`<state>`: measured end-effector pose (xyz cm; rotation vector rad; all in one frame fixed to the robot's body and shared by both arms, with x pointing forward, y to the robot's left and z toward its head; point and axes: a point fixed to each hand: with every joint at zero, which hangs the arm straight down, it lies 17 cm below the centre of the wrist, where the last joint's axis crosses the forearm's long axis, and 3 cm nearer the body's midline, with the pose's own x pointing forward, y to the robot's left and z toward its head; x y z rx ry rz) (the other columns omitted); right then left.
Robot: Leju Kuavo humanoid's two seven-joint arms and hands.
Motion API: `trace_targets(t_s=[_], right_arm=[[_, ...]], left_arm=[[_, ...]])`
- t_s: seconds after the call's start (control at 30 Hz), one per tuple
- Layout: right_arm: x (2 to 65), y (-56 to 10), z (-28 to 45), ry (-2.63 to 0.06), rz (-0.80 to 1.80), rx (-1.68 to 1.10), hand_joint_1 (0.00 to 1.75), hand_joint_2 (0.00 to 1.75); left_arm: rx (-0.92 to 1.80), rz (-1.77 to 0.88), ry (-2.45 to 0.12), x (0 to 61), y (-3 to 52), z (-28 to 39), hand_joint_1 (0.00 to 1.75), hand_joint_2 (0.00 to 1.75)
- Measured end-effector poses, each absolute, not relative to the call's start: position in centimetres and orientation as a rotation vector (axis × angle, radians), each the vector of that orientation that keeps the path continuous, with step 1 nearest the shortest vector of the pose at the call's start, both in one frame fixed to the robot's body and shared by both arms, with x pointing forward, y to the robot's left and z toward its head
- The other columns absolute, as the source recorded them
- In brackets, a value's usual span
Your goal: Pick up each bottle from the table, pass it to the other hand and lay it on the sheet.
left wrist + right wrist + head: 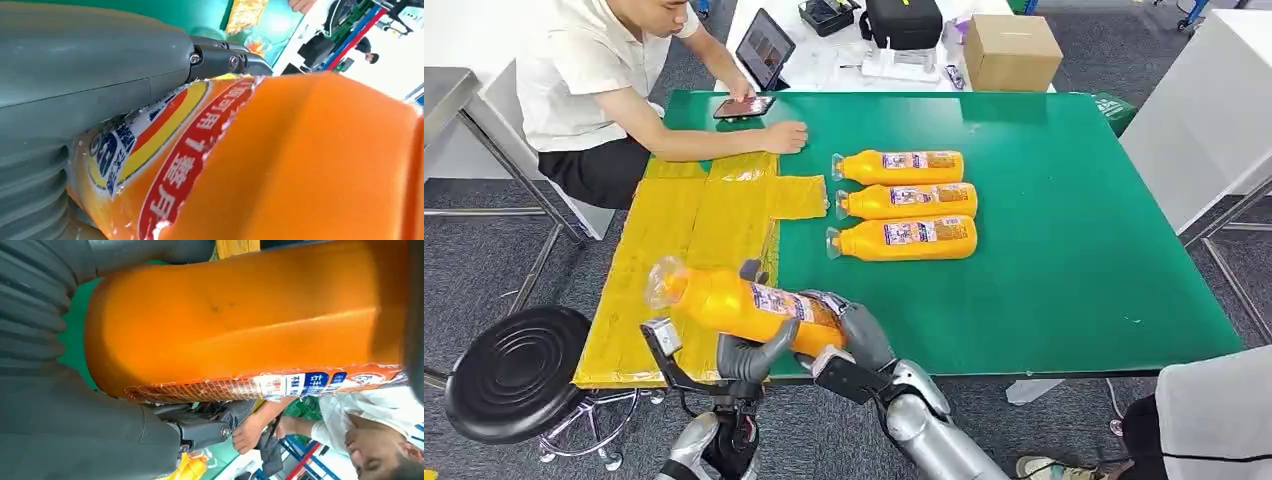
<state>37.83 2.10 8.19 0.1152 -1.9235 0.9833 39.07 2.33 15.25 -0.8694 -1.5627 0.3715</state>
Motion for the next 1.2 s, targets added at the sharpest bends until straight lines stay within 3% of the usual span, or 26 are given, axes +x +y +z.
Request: trace_targets(t_s=[0.1,0.13,0.17,0.4,0.47,0.53,0.57,0.7,0.73,1.0,1.1,1.2], right_arm=[[37.7,2.4,8.2,-1.920,0.985,0.132,1.71,1.75],[37.7,2.5,8.3,-1.919,0.983,0.141,1.71,1.75],[37.6,2.6,8.2,-1.916,0.982,0.156,1.75,1.75],[37.6,3.4,9.3,-1.946,0.995,0.226,1.71,1.75],[37.6,3.6,9.4,-1.948,0.999,0.237,1.47,1.75],[37.6,3.7,9.5,-1.949,1.001,0.240,0.84,1.75],[37.5,3.7,9.5,-1.949,1.002,0.243,0.00,1.75],[37.3,4.0,9.4,-1.943,1.008,0.260,0.00,1.75],[37.2,4.0,9.3,-1.937,1.006,0.260,0.00,0.00],[36.0,3.6,7.1,-1.885,0.970,0.231,0.00,0.00],[35.1,3.1,6.6,-1.900,0.945,0.175,0.00,0.00],[34.0,0.8,6.1,-1.934,0.889,0.032,0.00,0.00]], left_arm=[[-0.929,0.403,-1.556,38.9,2.3,15.9,0.00,1.75],[-0.965,0.413,-1.553,38.8,2.3,16.4,0.99,1.75],[-1.017,0.424,-1.548,38.6,2.1,17.0,1.75,1.75],[-1.279,0.432,-1.528,36.8,2.6,19.0,1.75,1.75],[-1.291,0.430,-1.536,36.7,2.9,19.1,1.75,1.75],[-1.295,0.428,-1.538,36.6,3.0,19.1,1.75,1.75],[-1.295,0.428,-1.538,36.6,3.0,19.1,1.75,1.75],[-1.293,0.418,-1.547,36.6,3.2,19.1,1.75,1.75],[-1.291,0.415,-1.549,36.6,3.2,19.1,1.75,1.75],[-1.134,0.351,-1.641,37.1,3.8,19.1,1.75,1.75],[-0.875,0.261,-1.730,38.1,4.3,18.2,1.75,1.75],[-0.421,0.161,-1.796,40.0,6.7,15.9,1.75,1.75]])
